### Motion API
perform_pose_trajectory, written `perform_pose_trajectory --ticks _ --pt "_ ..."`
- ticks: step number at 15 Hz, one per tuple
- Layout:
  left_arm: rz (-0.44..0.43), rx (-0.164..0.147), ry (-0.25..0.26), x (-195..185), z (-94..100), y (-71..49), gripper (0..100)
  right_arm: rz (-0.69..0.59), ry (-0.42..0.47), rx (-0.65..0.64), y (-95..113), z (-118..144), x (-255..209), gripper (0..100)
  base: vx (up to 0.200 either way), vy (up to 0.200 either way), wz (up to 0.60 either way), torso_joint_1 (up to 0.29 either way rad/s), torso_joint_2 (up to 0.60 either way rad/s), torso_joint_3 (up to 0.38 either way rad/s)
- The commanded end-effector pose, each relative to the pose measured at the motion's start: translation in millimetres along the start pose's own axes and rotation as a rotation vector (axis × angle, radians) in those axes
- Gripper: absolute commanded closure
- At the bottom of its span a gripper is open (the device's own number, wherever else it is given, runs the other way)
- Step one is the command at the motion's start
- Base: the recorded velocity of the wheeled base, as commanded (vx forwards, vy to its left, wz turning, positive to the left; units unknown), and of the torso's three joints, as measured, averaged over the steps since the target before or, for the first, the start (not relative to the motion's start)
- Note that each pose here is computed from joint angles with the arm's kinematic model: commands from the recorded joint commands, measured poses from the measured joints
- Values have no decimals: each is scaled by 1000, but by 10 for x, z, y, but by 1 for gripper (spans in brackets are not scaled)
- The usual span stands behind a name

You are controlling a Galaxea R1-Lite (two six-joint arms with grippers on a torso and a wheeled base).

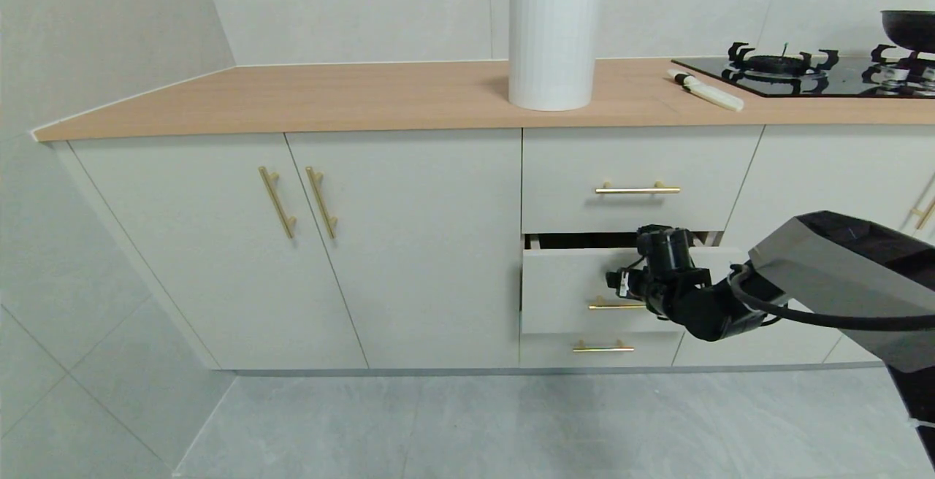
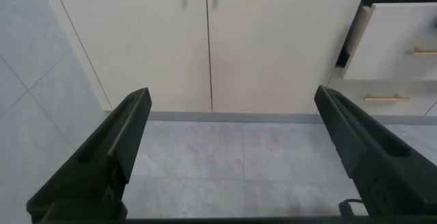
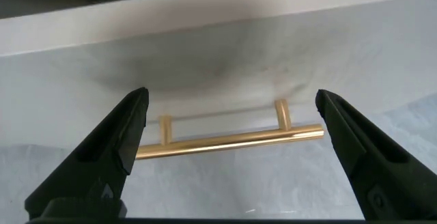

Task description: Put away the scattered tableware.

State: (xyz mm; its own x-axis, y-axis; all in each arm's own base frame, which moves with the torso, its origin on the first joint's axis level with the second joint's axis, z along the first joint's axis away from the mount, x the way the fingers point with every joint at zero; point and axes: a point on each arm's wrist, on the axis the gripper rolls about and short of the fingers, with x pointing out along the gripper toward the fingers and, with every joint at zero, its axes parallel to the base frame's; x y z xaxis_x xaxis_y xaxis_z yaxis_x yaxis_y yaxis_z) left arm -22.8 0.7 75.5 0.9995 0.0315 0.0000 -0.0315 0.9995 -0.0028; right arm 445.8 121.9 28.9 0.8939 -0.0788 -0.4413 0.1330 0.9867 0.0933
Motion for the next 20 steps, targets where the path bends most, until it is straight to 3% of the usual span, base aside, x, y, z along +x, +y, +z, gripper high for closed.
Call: perform_pose_trajectory --ticks 1,12,20 --pt "1 0 0 0 0 0 0 -17 -10 14 -53 3 101 0 0 0 0 0 0 0" --pt "1 0 0 0 0 0 0 -110 -141 101 -188 189 392 0 0 0 0 0 0 0" --pt "1 0 0 0 0 0 0 -125 -164 114 -195 226 434 0 0 0 0 0 0 0"
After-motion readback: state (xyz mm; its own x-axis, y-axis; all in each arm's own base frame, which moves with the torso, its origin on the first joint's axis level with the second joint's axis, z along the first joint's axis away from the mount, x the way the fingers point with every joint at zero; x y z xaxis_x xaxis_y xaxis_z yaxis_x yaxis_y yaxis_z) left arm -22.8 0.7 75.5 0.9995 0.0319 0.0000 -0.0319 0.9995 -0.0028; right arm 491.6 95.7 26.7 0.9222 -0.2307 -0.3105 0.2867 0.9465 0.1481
